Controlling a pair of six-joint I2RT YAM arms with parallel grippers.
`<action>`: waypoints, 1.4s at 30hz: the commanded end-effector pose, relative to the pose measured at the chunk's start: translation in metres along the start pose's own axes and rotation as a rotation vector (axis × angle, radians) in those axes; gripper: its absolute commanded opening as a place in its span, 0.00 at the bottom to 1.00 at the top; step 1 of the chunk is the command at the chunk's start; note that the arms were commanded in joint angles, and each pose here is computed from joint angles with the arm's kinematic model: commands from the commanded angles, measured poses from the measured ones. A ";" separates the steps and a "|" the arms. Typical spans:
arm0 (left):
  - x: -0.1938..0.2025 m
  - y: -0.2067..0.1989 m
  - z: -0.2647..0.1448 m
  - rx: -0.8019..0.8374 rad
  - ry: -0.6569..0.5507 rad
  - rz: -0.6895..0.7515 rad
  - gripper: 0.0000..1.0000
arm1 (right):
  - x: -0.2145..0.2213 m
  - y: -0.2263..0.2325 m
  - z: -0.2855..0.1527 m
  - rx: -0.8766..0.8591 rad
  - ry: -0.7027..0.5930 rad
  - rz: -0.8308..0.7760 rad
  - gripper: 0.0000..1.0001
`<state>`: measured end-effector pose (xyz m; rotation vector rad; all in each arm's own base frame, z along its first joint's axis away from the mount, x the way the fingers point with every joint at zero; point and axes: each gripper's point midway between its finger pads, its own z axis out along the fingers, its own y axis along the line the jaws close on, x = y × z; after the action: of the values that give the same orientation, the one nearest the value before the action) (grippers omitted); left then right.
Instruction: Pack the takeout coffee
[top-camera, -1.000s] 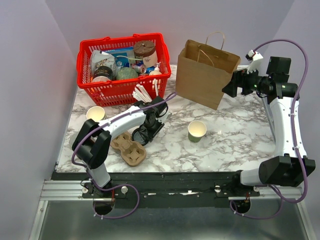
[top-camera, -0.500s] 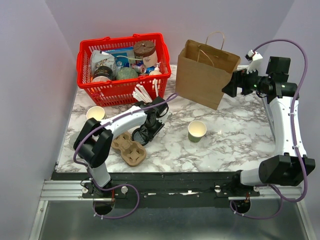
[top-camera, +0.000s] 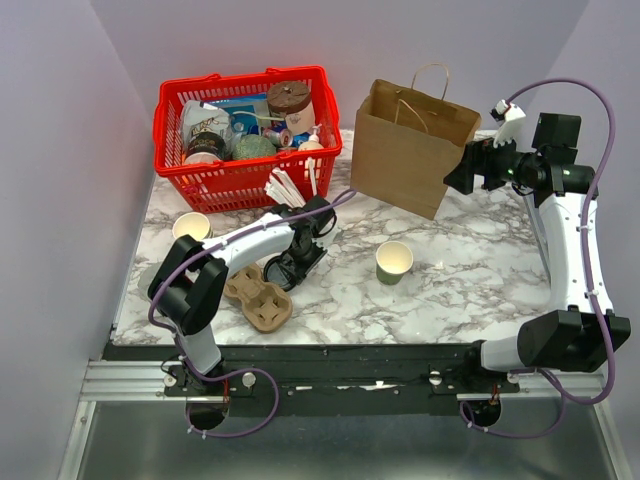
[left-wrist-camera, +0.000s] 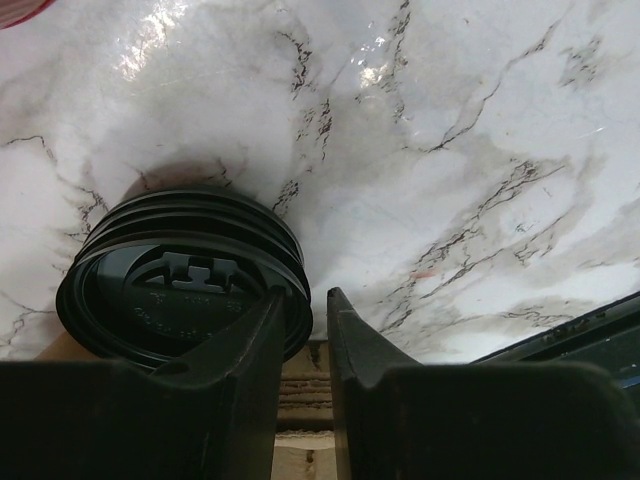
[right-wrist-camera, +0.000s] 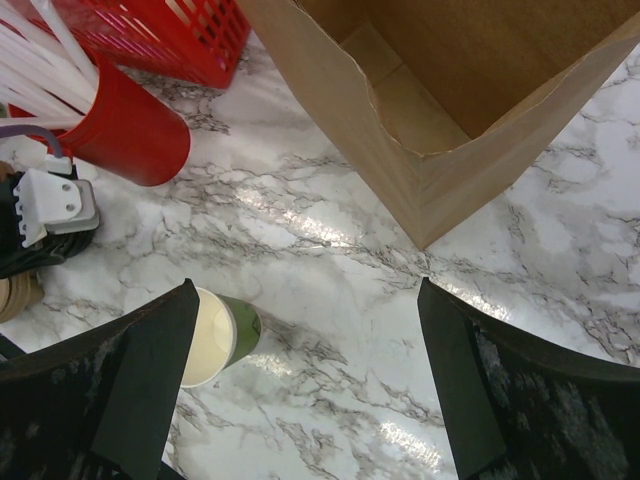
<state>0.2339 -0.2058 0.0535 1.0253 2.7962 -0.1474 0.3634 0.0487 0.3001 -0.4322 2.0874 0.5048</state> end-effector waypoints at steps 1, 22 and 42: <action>0.002 0.005 0.007 -0.014 0.010 0.002 0.28 | -0.003 0.005 0.000 -0.018 -0.007 0.004 1.00; 0.009 0.009 -0.042 -0.034 -0.062 0.075 0.00 | -0.009 0.005 0.000 -0.018 -0.018 0.006 1.00; -0.032 -0.046 -0.148 0.299 -0.493 0.396 0.00 | 0.000 0.031 -0.013 -0.108 -0.018 -0.008 1.00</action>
<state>0.2138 -0.2182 0.1744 1.2815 2.3556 -0.4902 0.3611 0.0557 0.3021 -0.4381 2.0785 0.5610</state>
